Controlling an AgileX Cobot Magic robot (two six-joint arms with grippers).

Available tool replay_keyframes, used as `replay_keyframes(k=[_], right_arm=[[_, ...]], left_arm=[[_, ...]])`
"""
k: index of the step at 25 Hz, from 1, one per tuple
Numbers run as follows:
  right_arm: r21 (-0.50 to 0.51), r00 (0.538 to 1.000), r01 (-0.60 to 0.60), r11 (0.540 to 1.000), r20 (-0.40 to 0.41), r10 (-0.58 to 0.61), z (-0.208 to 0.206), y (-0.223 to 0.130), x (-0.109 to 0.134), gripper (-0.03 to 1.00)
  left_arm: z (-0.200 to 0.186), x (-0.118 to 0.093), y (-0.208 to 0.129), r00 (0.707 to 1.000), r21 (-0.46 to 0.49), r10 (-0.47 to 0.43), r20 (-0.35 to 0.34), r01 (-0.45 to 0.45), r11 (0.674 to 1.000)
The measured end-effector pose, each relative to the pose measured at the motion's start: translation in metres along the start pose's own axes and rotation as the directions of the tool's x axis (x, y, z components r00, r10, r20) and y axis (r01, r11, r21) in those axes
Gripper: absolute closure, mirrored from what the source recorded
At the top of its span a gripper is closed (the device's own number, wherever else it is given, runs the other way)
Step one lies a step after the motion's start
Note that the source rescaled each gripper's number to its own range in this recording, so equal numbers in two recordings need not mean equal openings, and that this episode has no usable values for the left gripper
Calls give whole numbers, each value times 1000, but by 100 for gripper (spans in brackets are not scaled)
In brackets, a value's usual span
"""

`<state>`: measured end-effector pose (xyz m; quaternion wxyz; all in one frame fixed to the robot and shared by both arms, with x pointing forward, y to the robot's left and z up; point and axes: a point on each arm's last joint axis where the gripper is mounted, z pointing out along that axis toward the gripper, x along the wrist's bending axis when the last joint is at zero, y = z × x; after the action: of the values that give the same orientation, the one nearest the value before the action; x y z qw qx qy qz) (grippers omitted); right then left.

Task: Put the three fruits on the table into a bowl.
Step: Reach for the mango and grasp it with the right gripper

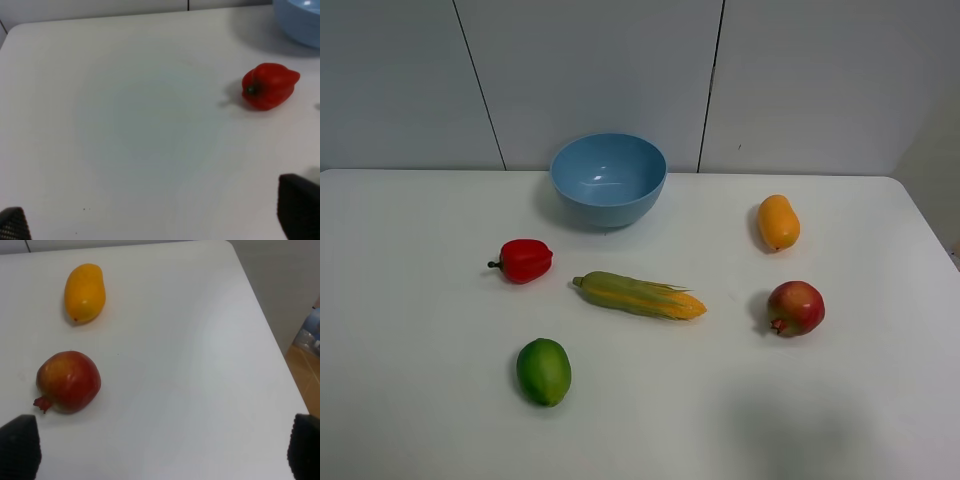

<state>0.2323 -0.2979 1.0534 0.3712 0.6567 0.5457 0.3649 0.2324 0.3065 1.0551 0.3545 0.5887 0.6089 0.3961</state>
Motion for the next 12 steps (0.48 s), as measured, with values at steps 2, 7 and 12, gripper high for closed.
replay_keyframes(k=[2,7,12], right_arm=[[0,1000,0,1000,0,0,0,0,0,-3],[0,1000,0,1000,0,0,0,0,0,-3],[0,1000,0,1000,0,0,0,0,0,-3]], left_arm=[[0,0,0,1000,0,0,0,0,1000],[0,0,0,1000,0,0,0,0,1000],[0,0,0,1000,0,0,0,0,1000]])
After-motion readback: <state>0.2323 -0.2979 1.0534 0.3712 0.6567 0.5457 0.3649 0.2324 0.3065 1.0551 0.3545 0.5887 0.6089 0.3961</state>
